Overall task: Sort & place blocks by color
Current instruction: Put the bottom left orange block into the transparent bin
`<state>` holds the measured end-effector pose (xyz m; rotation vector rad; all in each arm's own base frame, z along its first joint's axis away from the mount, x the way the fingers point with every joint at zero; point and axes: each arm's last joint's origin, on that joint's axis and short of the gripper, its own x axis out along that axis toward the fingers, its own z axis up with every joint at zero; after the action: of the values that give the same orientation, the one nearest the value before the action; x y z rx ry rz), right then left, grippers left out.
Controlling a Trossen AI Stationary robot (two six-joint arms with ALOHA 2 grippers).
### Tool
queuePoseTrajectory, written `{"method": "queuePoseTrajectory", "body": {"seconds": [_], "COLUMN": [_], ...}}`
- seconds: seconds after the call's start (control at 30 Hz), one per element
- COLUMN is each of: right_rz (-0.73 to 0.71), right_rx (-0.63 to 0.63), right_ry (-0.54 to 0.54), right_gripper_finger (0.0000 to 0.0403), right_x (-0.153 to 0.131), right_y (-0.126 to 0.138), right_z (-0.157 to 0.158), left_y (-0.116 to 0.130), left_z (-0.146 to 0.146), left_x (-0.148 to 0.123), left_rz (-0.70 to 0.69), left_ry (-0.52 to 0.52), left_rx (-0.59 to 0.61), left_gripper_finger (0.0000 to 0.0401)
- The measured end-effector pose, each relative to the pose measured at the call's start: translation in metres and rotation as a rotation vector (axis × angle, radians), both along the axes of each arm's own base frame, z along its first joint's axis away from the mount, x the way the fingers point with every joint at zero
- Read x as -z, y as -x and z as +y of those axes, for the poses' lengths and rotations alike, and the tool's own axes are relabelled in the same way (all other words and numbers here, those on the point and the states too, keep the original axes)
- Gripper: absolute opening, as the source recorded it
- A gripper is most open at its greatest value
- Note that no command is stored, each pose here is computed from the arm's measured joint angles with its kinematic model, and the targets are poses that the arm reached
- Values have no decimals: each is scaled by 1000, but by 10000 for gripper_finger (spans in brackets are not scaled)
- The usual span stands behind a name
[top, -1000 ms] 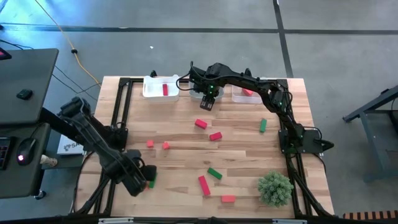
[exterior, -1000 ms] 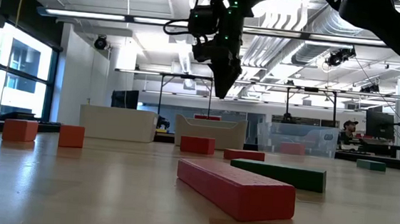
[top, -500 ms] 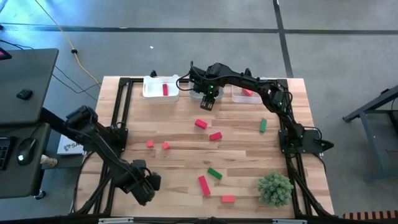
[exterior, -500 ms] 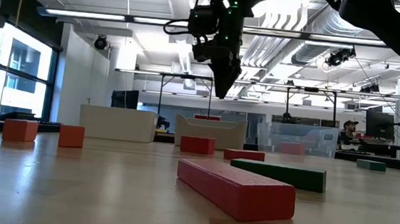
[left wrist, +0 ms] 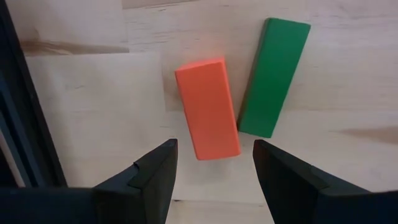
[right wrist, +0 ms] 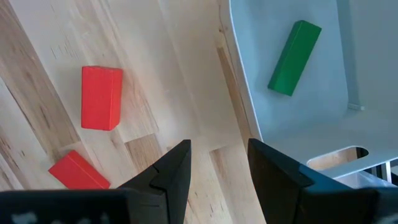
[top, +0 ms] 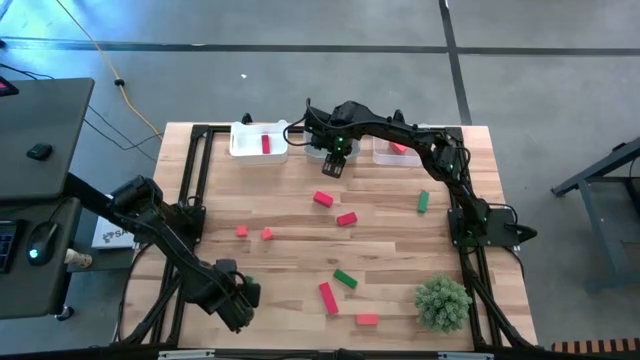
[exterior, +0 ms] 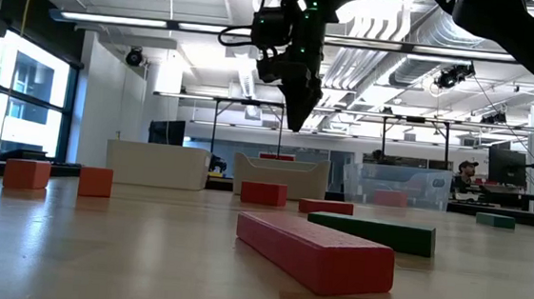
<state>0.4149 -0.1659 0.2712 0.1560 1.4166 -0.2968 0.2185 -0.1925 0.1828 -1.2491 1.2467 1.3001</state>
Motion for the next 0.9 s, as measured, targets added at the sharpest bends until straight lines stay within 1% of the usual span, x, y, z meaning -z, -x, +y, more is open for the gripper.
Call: {"method": "queuePoseTrajectory", "body": {"seconds": [0.13, 0.4, 0.7, 0.9], "right_rz": [0, 0, 0, 2], "right_rx": [0, 0, 0, 0], "right_ry": [0, 0, 0, -1], "right_gripper_finger": [149, 149, 149, 149], "right_x": [0, 0, 0, 0], "right_y": [0, 0, 0, 0], "right_z": [0, 0, 0, 0], "left_y": [-1, -6, -8, -9], "left_z": [1, -3, -5, -5], "left_x": [0, 19, 32, 34], "left_rz": [2, 47, 87, 90], "left_ry": [-2, -20, -43, -45], "left_rx": [-4, -4, -3, -2], "left_gripper_finger": [200, 200, 200, 200]}}
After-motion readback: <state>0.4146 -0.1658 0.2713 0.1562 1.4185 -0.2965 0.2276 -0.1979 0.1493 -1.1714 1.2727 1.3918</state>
